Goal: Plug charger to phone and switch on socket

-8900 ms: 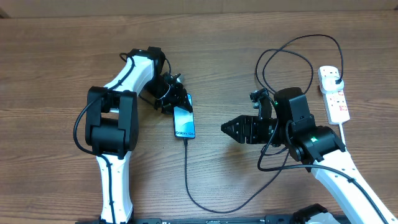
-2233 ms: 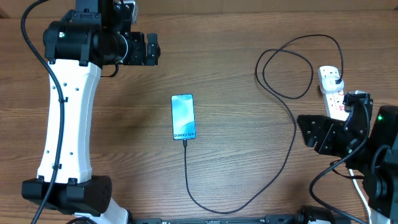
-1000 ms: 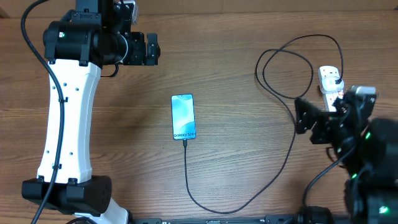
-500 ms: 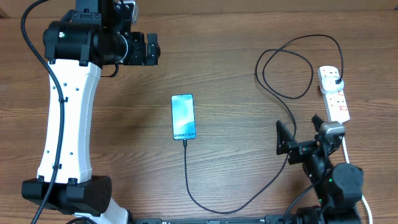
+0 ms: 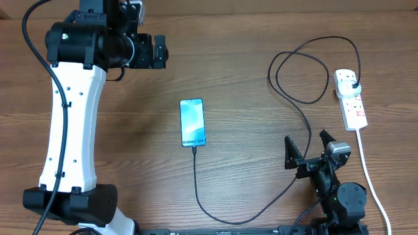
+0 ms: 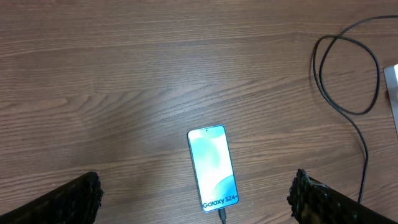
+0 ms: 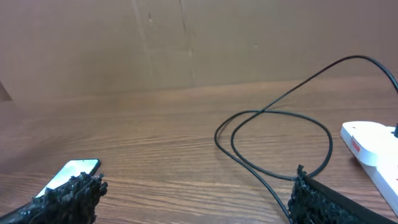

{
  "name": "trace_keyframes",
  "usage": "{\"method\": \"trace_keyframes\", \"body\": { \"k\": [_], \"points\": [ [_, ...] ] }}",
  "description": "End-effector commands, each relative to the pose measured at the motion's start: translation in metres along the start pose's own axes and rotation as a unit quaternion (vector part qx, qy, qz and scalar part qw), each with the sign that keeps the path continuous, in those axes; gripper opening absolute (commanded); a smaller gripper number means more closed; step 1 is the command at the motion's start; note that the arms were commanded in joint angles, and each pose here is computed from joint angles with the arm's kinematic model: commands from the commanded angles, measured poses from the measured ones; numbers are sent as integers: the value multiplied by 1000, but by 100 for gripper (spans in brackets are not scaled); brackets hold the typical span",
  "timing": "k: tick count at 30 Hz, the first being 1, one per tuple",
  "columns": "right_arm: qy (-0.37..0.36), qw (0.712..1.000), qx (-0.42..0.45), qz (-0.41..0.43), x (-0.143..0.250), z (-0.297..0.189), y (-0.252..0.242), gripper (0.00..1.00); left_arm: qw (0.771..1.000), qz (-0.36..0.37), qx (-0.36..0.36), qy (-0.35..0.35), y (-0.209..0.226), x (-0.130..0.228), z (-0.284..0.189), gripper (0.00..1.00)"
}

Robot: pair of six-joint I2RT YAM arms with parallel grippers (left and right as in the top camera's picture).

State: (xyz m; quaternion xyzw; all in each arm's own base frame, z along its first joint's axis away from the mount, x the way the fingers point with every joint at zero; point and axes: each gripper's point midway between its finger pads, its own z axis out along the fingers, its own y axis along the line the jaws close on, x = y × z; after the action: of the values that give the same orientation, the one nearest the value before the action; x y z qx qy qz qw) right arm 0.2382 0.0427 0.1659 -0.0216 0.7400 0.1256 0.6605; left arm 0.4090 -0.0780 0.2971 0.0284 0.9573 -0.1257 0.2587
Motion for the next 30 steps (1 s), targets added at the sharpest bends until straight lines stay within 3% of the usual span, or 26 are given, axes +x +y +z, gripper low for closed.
{"method": "trace_keyframes", "body": {
  "k": [1, 30],
  "points": [
    [-26, 1000, -1, -2, -6, 1, 0, 100, 1000, 3, -1, 5, -1, 1, 4, 100],
    [-40, 999, -28, -4, -7, 3, 9, 100, 1000, 3, -1, 5, -1, 1, 4, 100]
  ]
}}
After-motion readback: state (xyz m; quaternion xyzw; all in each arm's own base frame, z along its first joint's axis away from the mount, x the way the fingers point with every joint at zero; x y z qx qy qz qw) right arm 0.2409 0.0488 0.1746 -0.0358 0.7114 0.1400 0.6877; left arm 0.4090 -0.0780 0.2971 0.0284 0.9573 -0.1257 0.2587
